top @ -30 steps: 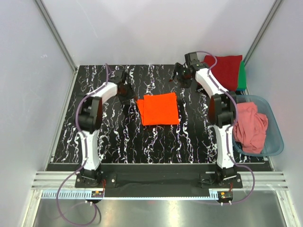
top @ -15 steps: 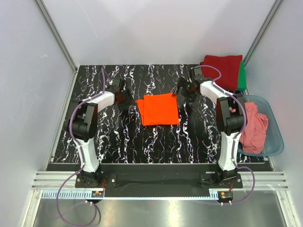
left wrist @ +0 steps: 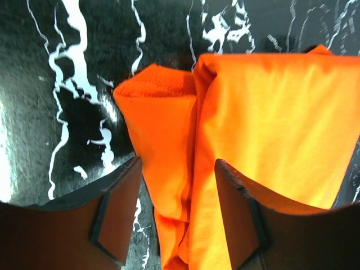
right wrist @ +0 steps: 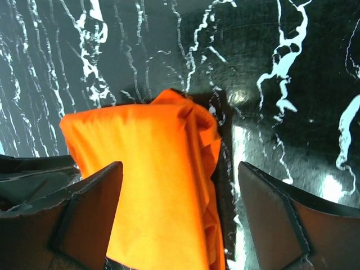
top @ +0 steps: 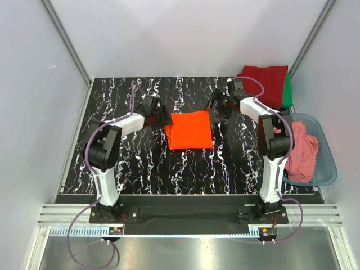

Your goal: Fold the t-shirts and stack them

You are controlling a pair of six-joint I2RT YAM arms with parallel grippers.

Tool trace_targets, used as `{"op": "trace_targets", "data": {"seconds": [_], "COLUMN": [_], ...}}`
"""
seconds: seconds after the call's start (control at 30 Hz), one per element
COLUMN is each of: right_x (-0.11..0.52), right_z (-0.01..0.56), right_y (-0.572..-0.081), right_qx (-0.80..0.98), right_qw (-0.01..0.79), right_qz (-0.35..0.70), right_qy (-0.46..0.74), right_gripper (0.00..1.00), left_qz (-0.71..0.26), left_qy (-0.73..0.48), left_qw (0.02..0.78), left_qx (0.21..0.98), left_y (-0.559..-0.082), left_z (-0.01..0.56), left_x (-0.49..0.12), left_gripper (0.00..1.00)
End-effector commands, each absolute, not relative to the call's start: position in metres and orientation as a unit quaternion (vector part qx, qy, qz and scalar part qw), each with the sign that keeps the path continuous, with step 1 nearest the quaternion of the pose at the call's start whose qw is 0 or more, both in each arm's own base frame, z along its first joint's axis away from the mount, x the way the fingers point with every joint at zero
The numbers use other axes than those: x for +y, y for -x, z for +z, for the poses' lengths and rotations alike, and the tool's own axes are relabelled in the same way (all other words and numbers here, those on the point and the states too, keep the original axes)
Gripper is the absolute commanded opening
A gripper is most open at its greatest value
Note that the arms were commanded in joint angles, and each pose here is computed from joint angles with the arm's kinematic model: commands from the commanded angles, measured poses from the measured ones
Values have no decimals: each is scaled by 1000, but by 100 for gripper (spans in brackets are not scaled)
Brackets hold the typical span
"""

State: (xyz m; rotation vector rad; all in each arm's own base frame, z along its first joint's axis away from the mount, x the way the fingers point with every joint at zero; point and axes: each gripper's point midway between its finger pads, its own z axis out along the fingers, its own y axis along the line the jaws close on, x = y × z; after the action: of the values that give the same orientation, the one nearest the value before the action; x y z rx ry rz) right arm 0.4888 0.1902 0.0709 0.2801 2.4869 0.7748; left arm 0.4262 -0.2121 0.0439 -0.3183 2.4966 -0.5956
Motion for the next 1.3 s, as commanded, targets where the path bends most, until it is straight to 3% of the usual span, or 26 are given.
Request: {"op": "trace_targets", "data": {"seconds": [0.0, 0.4, 0.5, 0.67, 0.73, 0.93, 1.27], "right_x": [196, 212, 212, 216, 216, 210, 180], "right_z": [73, 42, 39, 40, 39, 46, 42], "right_y": [-502, -494, -492, -489, -487, -481, -456], "right_qx": [909, 908, 906, 901, 901, 898, 907], "right_qw": [261, 195, 192, 191, 190, 202, 228], "right_qz": [311, 349, 353, 365, 368, 368, 318], "right_qy": [-97, -128, -132, -133, -132, -131, -156], "right_gripper": [89, 83, 81, 79, 79, 82, 88], "left_qz": [-246, -260, -270, -313, -336, -444, -475], "left_qy": [111, 92, 88, 59, 50, 45, 115], "left_qw": [315, 272, 266, 260, 249, 234, 223], "left_qx": [910, 922, 921, 912, 907, 864, 843], "left_y": [-443, -449, -457, -477, -480, -472, -469], "left_z": [67, 41, 38, 43, 42, 59, 48], "left_x": [-217, -241, -249, -270, -278, -293, -259], "left_gripper": [61, 63, 50, 10, 1, 0, 0]}}
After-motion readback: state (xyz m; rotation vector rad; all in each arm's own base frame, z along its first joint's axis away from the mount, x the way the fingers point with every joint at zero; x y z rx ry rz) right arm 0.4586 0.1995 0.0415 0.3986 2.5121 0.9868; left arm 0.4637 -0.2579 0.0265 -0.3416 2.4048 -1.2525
